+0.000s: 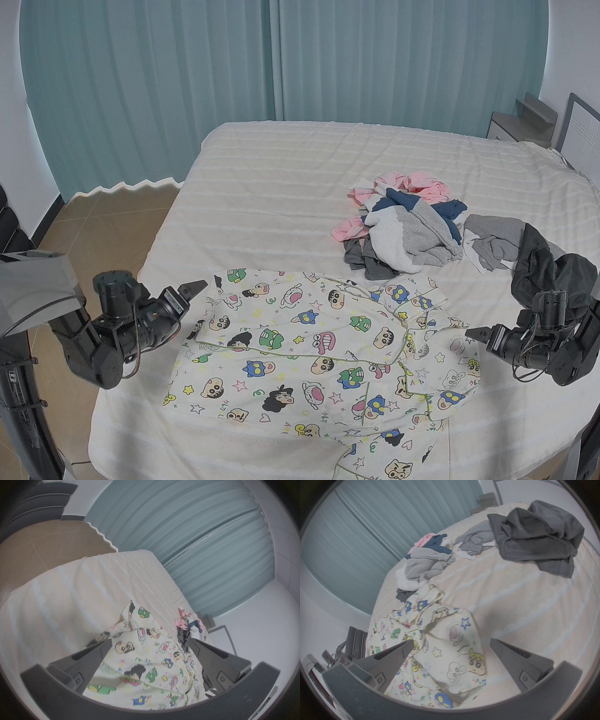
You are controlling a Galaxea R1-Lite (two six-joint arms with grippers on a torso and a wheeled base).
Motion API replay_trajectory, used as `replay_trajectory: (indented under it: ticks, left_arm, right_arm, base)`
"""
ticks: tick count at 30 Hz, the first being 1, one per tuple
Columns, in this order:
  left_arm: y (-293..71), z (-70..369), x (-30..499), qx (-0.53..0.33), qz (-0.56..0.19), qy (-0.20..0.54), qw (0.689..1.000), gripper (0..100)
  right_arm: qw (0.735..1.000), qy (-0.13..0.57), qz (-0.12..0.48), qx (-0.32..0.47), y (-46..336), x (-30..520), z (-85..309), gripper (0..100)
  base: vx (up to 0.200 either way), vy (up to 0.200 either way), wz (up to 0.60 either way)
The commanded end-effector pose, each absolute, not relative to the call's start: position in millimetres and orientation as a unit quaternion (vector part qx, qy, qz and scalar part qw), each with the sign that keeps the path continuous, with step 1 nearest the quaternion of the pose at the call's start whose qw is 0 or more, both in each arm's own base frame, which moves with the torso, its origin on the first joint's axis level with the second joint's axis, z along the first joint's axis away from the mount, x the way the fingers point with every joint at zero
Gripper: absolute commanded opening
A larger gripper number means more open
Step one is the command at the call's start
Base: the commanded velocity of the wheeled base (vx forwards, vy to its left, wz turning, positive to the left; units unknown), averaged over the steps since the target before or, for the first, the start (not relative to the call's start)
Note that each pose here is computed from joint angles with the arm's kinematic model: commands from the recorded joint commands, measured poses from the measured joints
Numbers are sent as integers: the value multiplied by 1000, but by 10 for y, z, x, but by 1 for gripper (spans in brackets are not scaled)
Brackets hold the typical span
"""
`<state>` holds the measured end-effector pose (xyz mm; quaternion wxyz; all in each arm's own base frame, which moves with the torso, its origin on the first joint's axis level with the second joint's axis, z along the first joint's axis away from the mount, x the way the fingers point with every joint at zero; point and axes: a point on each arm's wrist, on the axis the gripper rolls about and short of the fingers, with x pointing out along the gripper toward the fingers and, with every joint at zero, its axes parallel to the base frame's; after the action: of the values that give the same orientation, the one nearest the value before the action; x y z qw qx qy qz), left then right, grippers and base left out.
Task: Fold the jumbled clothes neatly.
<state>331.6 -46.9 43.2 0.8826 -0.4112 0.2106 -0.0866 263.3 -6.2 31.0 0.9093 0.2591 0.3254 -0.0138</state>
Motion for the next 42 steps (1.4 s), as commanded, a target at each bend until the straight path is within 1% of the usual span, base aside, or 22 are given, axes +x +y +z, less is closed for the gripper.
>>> replay_trajectory:
  ticks: [1, 4, 5, 8, 11, 14, 19, 35, 42]
  left_arm:
    - [-667, 571, 4266, -336, -93, 246, 904, 100]
    - [-700, 385, 4504, -278, -102, 251, 922, 100]
    - [-708, 346, 4564, -271, -104, 248, 924, 100]
    - [-751, 246, 4706, -270, -102, 258, 922, 100]
    - [-789, 200, 4811, -270, -100, 267, 920, 100]
    - [-850, 102, 4867, -272, -101, 273, 917, 100]
    - [-884, -41, 4946, -267, -80, 269, 922, 100]
    - [-954, -58, 4977, -264, -78, 261, 925, 100]
    - [-942, -63, 4987, -260, -64, 256, 929, 100]
  right_arm:
    - [921, 297, 81, 238, 382, 2169, 697, 100]
    - [925, 293, 94, 223, 515, 2048, 739, 100]
    - [926, 293, 94, 218, 548, 2025, 740, 100]
    - [928, 294, 87, 210, 632, 1975, 729, 100]
    - [928, 283, 87, 228, 704, 1963, 778, 100]
    - [927, 270, 98, 241, 742, 1906, 836, 100]
    - [926, 272, 105, 239, 745, 1815, 842, 100]
    - [925, 273, 106, 241, 708, 1716, 846, 100]
    - [925, 276, 106, 241, 706, 1713, 835, 100]
  base:
    - [0, 0, 0]
    - [0, 0, 0]
    - [0, 0, 0]
    - [0, 0, 0]
    - [0, 0, 0]
    - [0, 0, 0]
    - [0, 0, 0]
    - [0, 0, 0]
    - [0, 0, 0]
